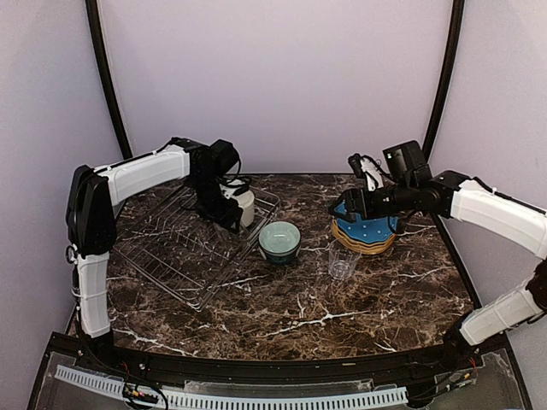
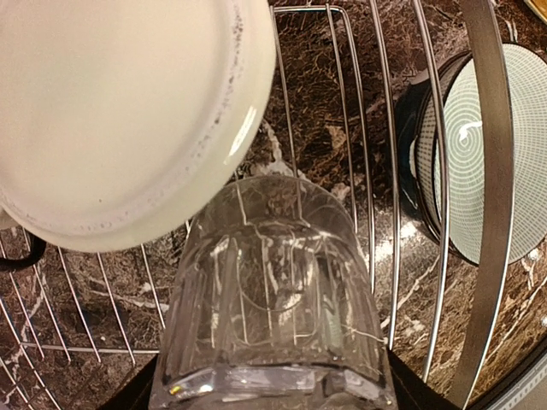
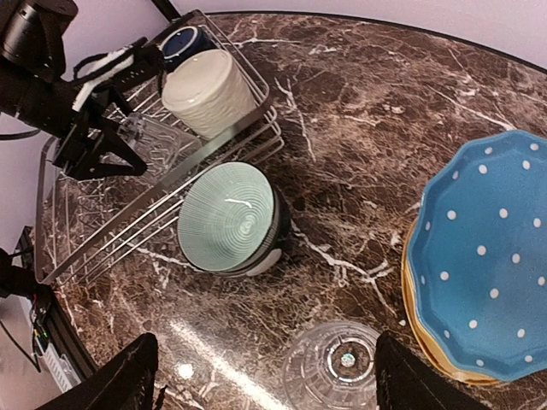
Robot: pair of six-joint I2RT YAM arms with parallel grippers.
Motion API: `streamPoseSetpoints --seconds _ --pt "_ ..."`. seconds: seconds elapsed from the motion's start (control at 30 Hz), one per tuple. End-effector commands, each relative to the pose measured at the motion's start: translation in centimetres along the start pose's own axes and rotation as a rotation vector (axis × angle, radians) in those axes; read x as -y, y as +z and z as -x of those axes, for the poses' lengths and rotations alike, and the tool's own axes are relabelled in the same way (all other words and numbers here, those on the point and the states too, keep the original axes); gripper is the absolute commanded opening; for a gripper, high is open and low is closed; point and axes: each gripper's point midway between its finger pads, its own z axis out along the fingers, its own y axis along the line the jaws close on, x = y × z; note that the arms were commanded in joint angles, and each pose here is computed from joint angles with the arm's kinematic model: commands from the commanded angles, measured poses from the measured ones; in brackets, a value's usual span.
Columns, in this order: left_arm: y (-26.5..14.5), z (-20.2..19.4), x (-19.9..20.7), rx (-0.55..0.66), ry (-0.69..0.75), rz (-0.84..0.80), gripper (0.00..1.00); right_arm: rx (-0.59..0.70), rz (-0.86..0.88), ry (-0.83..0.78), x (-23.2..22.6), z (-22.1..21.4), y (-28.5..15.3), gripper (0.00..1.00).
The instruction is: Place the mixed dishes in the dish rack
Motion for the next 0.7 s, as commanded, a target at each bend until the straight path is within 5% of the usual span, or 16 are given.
streamPoseSetpoints --seconds 0.0,0.4,0.67 --pt "-0.5 0.2 0.1 -0.011 0.007 0.002 0.24 -0.079 -0.139 0.001 2.9 -2.8 -0.3 0.84" --pt "1.2 1.2 0.4 -0.011 -0.007 -0.011 0.48 -0.156 -0.230 0.011 5.0 -5.6 -0.1 0.84" --pt "0.4 1.5 0.0 -0.002 -0.005 0.019 0.86 -0.222 -0.305 0.019 6.7 -7.2 0.4 0.83"
